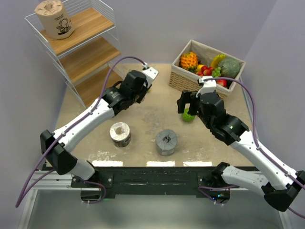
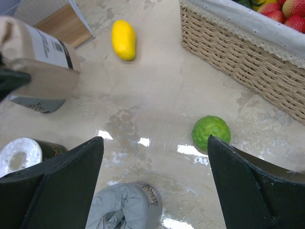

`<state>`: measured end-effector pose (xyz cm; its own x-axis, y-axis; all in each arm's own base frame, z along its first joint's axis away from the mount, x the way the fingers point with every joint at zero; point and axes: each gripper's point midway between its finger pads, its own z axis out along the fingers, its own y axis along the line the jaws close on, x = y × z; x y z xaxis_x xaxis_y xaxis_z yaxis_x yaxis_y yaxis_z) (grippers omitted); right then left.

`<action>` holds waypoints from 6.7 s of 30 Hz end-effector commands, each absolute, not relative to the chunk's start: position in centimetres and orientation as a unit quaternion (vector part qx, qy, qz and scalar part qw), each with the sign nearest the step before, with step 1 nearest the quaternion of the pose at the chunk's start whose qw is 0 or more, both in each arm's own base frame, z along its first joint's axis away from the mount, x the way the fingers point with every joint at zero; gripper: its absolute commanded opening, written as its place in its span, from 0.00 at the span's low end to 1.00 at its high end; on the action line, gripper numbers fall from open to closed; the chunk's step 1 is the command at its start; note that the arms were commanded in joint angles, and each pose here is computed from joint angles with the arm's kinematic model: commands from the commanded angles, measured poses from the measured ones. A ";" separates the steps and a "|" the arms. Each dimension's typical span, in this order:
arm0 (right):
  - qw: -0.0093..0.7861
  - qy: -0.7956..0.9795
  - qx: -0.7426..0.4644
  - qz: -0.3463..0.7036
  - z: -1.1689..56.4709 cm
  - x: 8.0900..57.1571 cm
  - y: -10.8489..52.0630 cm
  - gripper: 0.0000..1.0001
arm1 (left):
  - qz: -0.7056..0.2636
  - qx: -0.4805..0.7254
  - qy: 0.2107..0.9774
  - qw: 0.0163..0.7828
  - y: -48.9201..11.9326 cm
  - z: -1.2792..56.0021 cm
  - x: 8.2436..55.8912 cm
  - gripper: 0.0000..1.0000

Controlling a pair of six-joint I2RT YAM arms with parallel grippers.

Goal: Place and organize the paper towels onto the shelf

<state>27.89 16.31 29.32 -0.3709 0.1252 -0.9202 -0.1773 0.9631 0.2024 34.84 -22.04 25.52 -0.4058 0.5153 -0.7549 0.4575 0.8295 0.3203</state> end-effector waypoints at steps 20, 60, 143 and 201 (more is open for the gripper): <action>0.599 0.787 -0.021 0.146 35.7 27.0 15.3 0.93 | 0.204 0.144 0.649 0.719 -12.7 54.3 38.4 0.37; 0.618 0.762 -0.017 0.193 39.9 26.4 16.0 0.93 | 0.322 0.115 0.606 0.718 -4.9 55.1 50.4 0.46; 0.565 0.792 -0.043 0.229 32.3 23.9 16.7 0.89 | 0.091 0.069 0.913 0.392 -8.8 16.3 38.4 0.75; 0.583 0.775 -0.022 0.241 35.4 23.7 16.1 0.87 | 0.151 0.068 0.904 0.394 -7.5 16.0 38.8 0.39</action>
<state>23.62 16.92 33.56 -0.3592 0.2013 -0.9113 -0.3419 0.8802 0.3292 37.72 -6.79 10.95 -0.7621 0.2424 -0.6003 0.0372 0.9421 0.3333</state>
